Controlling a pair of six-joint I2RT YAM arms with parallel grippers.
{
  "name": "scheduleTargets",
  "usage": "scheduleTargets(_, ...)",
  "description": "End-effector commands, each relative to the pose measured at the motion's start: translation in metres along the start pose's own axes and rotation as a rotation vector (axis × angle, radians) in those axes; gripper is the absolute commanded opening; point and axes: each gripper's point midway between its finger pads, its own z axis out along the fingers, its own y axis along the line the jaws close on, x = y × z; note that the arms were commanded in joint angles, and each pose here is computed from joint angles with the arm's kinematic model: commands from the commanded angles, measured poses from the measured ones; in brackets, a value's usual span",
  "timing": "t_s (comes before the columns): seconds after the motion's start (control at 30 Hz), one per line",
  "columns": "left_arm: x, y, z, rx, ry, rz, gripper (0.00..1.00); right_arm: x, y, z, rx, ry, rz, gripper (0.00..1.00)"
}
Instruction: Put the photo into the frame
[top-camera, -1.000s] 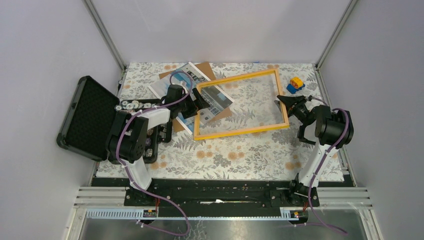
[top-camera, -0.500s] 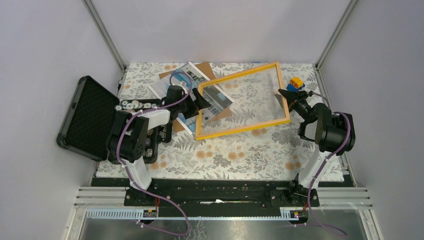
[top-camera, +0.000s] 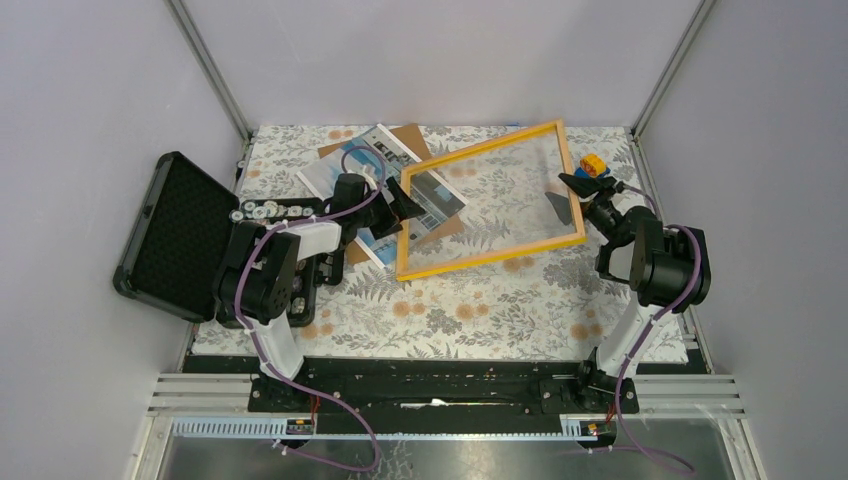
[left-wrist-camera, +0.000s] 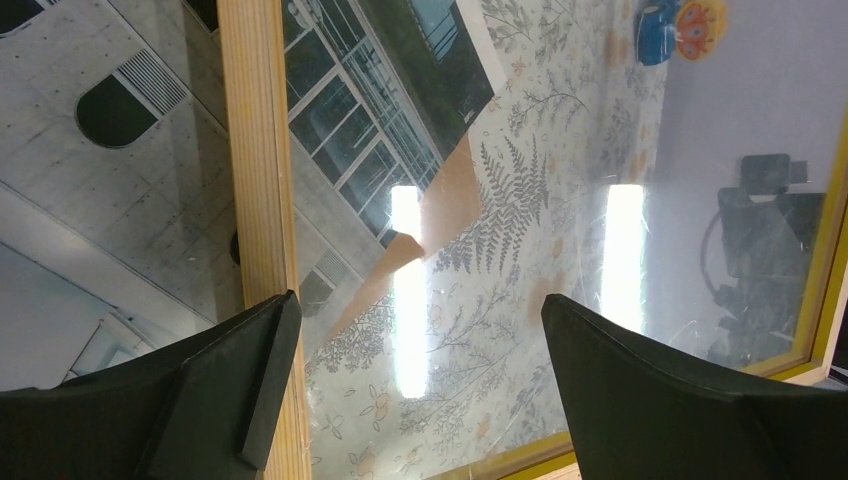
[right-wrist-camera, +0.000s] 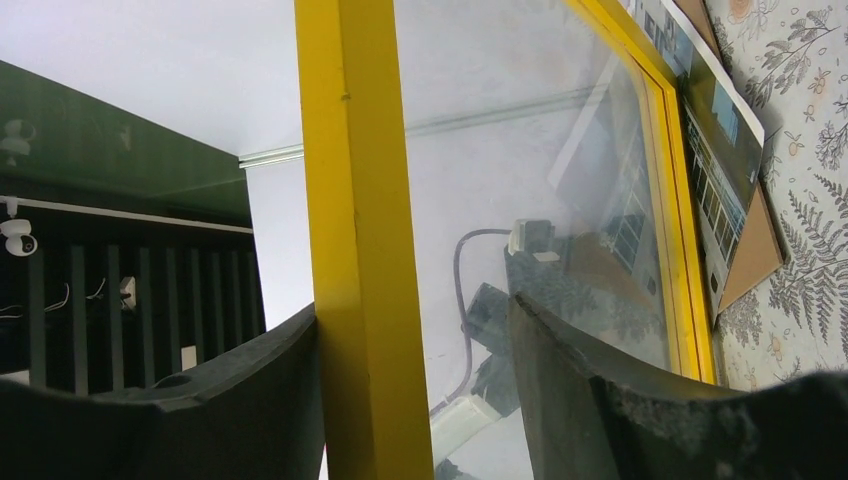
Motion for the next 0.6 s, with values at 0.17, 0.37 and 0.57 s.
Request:
scheduleTargets(0.17,0.052,-0.007,0.009,-0.006,0.159,0.047,0.99,0.036,0.010,0.002,-0.050,0.127,-0.141,0.67)
scheduleTargets(0.37,0.056,-0.016,0.014,-0.015,0.171,0.098,0.99,0.037,0.010,0.001,-0.050,0.133,-0.144,0.68)
scheduleTargets(0.57,0.060,-0.031,0.018,0.070,0.211,0.089,0.99,0.036,0.011,0.002,-0.051,0.132,-0.144,0.68)
